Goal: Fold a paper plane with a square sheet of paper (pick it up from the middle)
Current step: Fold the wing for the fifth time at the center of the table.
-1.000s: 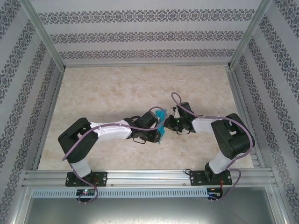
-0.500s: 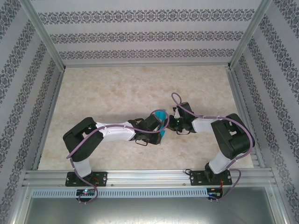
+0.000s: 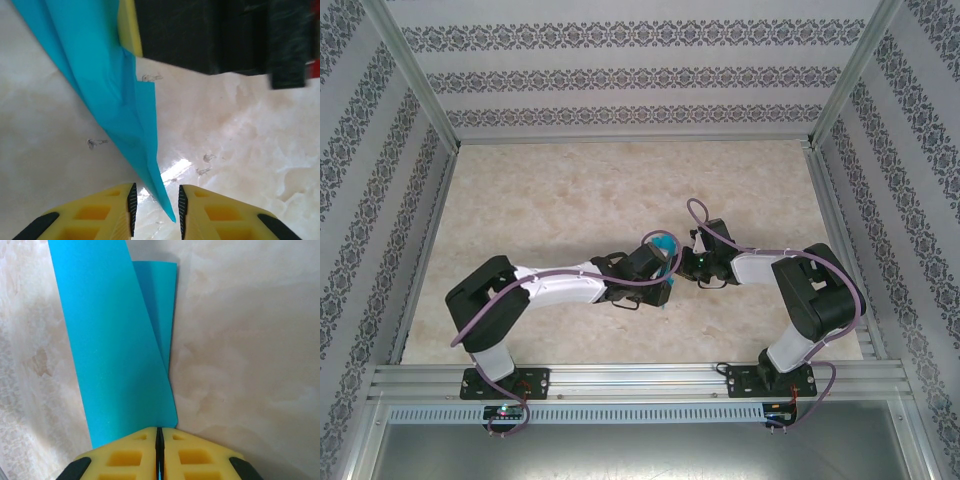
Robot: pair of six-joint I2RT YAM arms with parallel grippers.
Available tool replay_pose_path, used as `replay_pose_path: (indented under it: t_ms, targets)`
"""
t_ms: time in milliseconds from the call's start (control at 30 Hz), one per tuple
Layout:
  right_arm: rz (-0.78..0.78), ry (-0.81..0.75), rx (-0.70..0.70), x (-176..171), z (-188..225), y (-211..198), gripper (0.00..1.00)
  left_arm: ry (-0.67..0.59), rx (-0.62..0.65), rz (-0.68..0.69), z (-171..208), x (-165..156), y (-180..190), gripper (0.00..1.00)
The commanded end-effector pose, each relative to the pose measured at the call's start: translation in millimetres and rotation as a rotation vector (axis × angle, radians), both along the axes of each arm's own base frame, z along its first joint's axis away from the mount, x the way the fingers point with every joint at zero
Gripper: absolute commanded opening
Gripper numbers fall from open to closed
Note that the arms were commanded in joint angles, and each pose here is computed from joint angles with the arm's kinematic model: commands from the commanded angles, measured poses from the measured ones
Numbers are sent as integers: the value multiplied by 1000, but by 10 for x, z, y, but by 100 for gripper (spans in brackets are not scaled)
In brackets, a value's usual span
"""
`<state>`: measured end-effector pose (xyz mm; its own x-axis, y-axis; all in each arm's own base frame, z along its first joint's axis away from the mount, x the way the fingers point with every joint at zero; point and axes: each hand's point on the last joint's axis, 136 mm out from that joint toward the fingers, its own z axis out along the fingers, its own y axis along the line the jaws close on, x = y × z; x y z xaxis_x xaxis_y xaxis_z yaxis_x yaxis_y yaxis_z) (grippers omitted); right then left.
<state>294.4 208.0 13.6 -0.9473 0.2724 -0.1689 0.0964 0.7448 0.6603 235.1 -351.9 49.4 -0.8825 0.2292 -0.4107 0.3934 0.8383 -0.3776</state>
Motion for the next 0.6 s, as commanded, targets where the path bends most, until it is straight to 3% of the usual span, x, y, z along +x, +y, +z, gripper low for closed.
replay_pose_path:
  t_ms: [0, 567]
  targets:
    - [-8, 51, -104, -171, -312, -130, 11, 4, -7, -11, -25, -1, -138, 31]
    - [-16, 11, -81, -139, -156, -137, 14, -34, 278, -50, -319, -3, 153, 13]
